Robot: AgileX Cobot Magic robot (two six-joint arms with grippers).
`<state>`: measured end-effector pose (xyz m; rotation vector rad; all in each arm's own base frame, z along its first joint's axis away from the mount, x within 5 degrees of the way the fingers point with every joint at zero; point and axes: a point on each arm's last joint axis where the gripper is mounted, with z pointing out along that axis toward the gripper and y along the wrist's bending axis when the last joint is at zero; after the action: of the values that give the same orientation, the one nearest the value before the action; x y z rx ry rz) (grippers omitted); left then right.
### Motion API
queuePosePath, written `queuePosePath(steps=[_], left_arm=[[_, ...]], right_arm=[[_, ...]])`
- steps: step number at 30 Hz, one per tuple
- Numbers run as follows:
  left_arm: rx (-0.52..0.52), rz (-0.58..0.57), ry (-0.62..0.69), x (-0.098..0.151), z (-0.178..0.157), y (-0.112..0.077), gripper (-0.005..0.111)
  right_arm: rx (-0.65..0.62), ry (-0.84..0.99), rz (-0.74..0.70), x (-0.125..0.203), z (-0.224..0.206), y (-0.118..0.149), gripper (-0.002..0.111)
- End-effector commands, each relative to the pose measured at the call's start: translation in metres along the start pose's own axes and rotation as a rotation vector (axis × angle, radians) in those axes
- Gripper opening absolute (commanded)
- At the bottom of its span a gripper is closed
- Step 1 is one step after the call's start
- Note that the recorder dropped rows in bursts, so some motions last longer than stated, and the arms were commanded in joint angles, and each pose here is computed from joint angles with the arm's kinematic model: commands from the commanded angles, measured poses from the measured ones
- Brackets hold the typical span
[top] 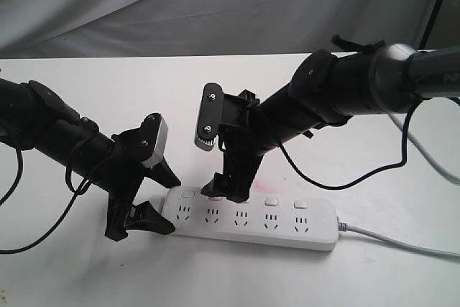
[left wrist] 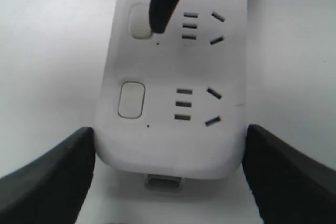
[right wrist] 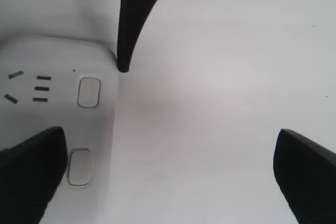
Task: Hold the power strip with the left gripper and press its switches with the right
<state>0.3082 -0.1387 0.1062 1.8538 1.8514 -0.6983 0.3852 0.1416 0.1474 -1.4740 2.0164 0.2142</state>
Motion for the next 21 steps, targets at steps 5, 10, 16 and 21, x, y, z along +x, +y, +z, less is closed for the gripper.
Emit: queuePosePath(steps=[5,10,16,21], left_arm=[[-0.013,0.001,-0.006,-0.0028,-0.0004,0.0018,0.000],[-0.013,0.001,-0.006,-0.0028,-0.0004,0.0018,0.000],[-0.013,0.001,-0.006,-0.0028,-0.0004,0.0018,0.000],[-0.013,0.001,-0.006,-0.0028,-0.0004,0.0018,0.000]], right_arm=[[0.044,0.011,0.006,0.0031,-0.0010,-0.0047,0.098],[0.037,0.024,0.009,0.0074,0.0052,-0.0039,0.098],[0.043,0.025,0.009,0.0075,0.0052,-0.0045,0.098],[0.036,0.026,0.005,0.0076,0.0052,-0.0038,0.098]])
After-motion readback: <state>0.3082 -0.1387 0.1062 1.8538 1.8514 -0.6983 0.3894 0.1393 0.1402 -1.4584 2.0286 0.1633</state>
